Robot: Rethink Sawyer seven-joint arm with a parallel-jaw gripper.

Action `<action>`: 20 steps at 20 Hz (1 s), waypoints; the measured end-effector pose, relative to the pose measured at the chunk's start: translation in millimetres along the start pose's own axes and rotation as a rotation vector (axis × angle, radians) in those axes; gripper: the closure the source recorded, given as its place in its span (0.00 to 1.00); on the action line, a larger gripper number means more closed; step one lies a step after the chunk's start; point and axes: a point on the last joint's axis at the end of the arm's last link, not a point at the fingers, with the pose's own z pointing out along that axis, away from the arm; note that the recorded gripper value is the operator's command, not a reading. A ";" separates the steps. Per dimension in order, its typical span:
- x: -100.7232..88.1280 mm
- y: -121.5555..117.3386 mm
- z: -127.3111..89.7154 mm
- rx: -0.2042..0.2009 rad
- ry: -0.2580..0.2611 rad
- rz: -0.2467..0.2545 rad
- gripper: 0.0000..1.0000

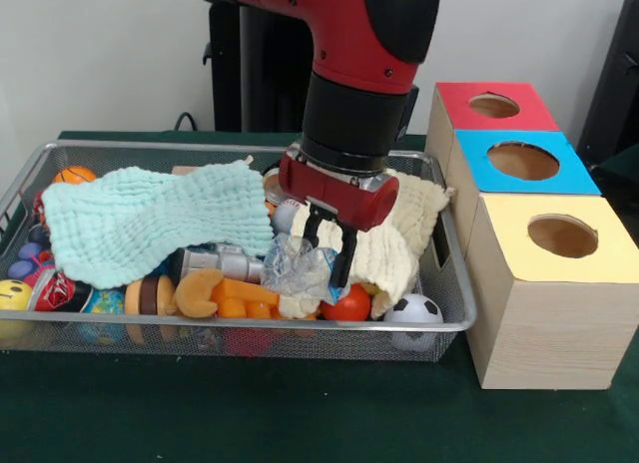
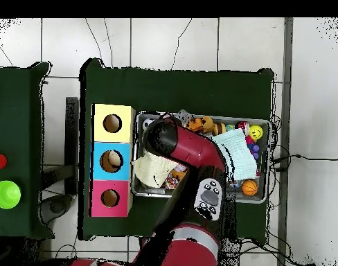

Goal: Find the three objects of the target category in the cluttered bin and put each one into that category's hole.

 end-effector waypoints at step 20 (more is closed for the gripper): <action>19.2 41.4 -70.4 -0.031 0.079 -0.071 1.00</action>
